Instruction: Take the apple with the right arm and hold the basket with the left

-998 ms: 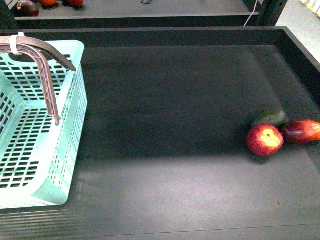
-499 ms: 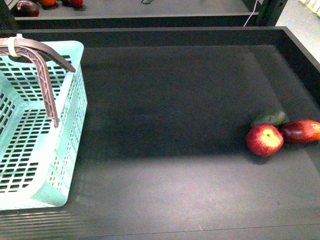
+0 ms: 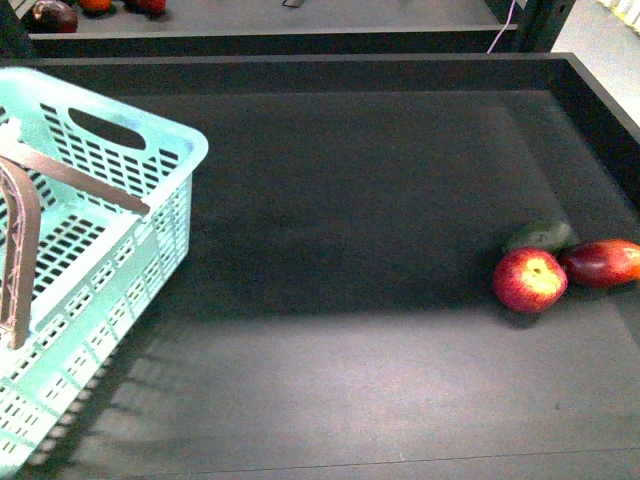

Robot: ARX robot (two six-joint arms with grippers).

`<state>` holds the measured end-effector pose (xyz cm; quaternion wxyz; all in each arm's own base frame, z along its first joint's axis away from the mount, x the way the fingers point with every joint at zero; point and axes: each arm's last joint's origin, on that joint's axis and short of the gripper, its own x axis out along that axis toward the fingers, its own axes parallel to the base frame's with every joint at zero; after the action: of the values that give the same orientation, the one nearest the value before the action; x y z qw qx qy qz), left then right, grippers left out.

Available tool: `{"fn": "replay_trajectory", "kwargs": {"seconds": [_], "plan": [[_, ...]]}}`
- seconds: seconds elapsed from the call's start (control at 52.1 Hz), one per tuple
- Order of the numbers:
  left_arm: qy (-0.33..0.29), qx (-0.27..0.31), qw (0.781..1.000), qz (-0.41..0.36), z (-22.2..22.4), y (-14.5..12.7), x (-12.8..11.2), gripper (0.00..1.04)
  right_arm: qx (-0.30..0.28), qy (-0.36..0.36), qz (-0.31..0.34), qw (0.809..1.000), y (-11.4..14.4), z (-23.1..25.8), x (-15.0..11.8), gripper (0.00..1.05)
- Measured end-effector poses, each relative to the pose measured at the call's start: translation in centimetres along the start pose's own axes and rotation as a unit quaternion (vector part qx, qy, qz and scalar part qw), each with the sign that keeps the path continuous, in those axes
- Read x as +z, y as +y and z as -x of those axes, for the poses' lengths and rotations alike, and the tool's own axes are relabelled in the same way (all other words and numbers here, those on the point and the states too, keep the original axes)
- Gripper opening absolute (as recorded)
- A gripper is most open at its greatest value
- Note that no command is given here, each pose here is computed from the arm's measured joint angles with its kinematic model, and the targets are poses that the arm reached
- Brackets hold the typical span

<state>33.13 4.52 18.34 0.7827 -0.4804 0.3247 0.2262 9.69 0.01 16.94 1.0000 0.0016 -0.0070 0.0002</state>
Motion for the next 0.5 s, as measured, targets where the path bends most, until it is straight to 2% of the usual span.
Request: {"fn": "replay_trajectory", "kwargs": {"seconds": [0.211, 0.499], "plan": [[0.042, -0.07, 0.994, -0.071, 6.5, -2.4, -2.4, 0.19, 0.0, 0.0, 0.0, 1.0, 0.0, 0.0, 0.0, 0.96], [0.093, -0.139, 0.974, -0.15, 10.5, -5.2, -6.6, 0.19, 0.0, 0.0, 0.0, 1.0, 0.0, 0.0, 0.0, 0.96]]}}
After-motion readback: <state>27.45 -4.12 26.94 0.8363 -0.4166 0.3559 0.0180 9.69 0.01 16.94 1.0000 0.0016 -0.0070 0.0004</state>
